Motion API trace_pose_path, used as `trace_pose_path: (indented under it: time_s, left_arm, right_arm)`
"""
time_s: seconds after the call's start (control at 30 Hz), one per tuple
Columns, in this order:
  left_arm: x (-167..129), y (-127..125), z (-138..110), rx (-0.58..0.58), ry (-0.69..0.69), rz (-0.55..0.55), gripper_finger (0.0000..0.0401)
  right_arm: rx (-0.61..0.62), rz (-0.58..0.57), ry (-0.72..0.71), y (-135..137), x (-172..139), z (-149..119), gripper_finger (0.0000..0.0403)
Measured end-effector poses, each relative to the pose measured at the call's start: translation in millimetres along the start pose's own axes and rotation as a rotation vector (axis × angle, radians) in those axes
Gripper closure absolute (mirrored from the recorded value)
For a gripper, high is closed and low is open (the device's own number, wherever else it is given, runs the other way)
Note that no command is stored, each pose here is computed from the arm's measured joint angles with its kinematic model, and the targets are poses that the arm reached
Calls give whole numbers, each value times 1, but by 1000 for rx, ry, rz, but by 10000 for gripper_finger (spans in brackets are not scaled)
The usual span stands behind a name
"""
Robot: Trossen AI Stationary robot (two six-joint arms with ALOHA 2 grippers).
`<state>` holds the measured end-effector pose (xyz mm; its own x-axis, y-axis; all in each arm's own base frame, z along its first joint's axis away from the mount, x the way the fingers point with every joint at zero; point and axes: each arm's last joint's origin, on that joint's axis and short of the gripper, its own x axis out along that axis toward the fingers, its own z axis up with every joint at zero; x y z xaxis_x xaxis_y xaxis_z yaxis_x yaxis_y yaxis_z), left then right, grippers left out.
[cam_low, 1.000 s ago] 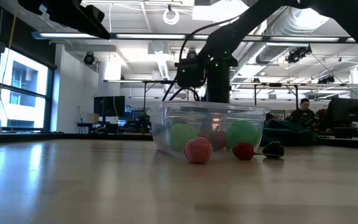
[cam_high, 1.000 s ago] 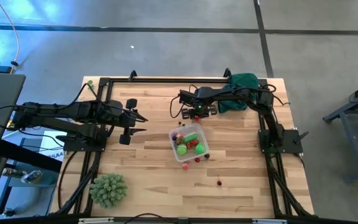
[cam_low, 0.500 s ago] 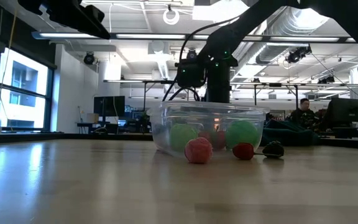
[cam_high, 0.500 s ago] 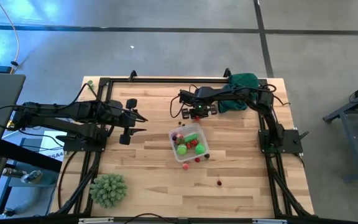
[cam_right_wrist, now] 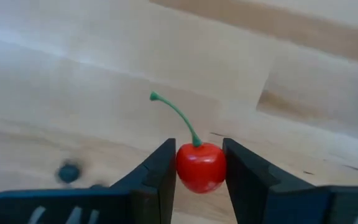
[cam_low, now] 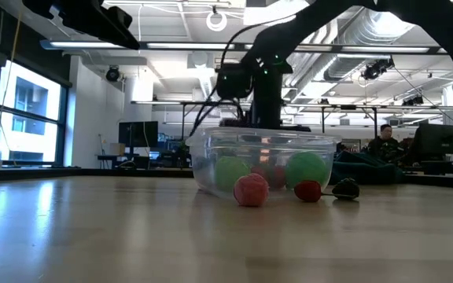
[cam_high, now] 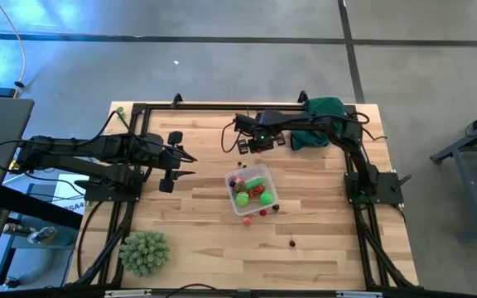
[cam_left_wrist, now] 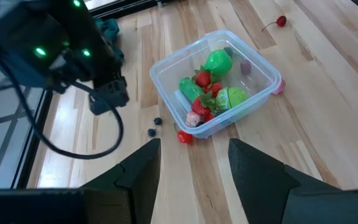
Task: Pick and placing Produce into tupperware
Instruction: Put the red cherry into the transparent container
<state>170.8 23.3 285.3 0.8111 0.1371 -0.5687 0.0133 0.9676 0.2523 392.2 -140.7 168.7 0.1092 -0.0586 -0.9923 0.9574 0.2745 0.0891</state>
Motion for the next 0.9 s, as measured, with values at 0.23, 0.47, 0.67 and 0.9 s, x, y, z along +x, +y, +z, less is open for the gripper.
trace_pose_path:
  time_s: [0.23,0.47,0.67,0.9]
  left_arm:
    - [0,0,0,0,0,0,222]
    - [0,0,0,0,0,0,222]
    - [0,0,0,0,0,0,222]
    - [0,0,0,0,0,0,222]
  right_arm:
    - [-81,-24,-55,9,-46,9,299]
    - [-192,-81,-157,22,-113,-1,300]
    - [-235,-108,-259,31,-168,-31,300]
    - [-316,6,-304,45,-202,-82,300]
